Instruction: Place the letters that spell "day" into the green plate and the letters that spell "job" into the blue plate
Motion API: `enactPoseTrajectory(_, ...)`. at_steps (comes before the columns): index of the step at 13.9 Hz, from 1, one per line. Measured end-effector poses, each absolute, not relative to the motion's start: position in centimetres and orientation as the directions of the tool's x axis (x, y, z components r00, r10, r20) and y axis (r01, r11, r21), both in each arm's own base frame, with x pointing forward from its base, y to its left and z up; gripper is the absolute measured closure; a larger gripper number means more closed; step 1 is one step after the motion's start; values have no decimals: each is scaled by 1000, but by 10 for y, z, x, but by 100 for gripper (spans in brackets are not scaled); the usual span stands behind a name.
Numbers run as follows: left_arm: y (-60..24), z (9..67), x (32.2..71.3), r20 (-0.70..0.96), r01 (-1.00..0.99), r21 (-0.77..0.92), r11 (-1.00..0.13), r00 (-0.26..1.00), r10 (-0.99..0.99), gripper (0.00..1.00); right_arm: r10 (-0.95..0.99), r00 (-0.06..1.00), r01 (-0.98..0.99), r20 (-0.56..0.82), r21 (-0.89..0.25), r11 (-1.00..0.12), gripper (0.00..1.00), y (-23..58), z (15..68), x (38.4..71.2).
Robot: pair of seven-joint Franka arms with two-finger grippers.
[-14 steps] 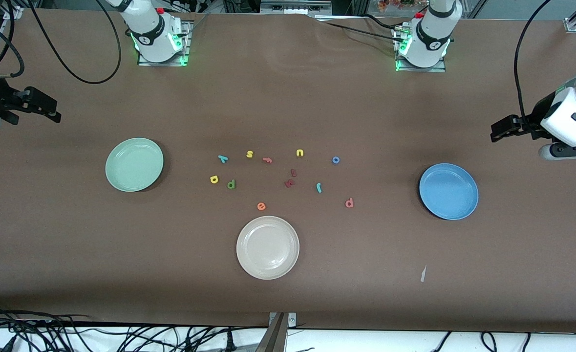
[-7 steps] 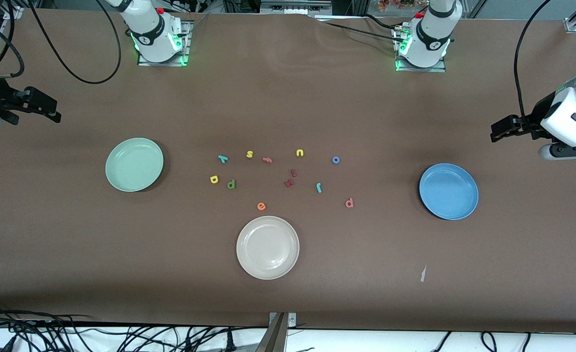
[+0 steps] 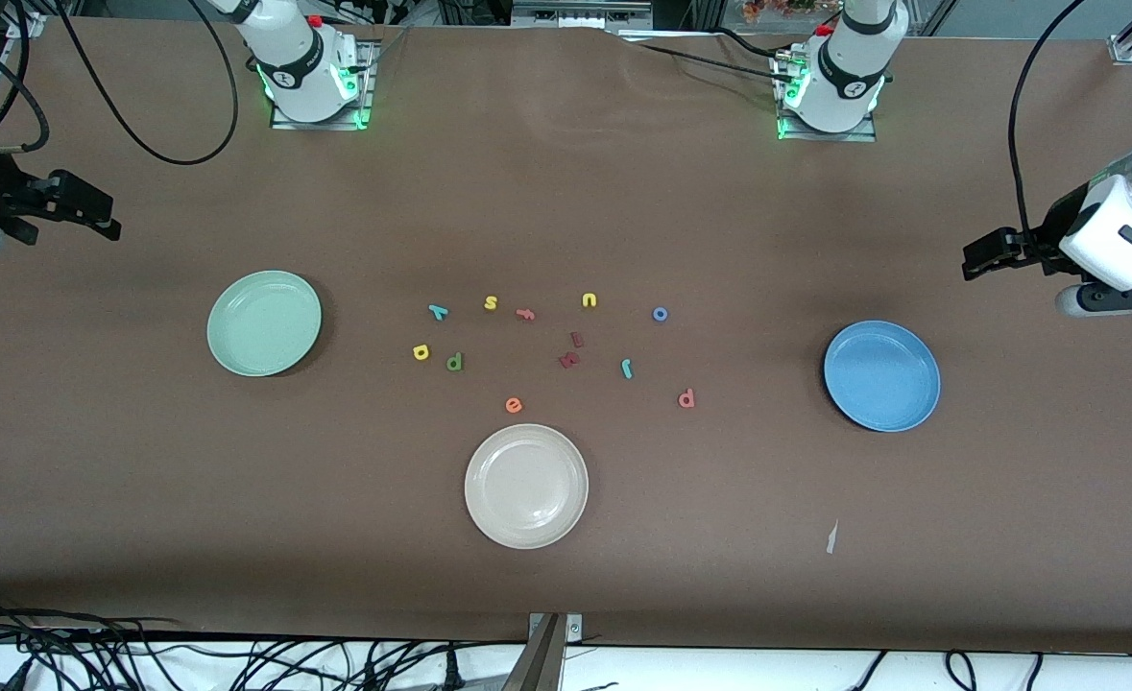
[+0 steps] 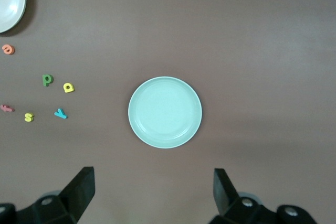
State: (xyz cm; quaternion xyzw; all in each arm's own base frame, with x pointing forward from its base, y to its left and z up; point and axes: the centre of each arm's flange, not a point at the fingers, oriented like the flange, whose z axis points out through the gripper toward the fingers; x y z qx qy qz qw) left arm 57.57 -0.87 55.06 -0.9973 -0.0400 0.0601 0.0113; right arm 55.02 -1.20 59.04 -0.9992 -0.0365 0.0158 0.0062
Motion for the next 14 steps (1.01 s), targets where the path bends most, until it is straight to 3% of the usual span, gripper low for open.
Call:
enactPoseTrajectory(4,-44,516,588,-166,16,-25,-1000,986,20,0,152,983,151,-106,-19,-988,0,36,570,549)
enactPoseTrajectory(7,-107,477,595,-213,-59,-19,-998,975,-54,0,199,960,198,-196,-24,-980,0,65,522,560)
enactPoseTrajectory(10,-190,429,607,-163,61,13,-998,985,58,0,254,927,259,-276,-21,-966,0,117,452,577)
enactPoseTrajectory(14,-279,346,609,-114,164,35,-986,981,159,0,180,952,194,-246,30,-981,0,185,369,596)
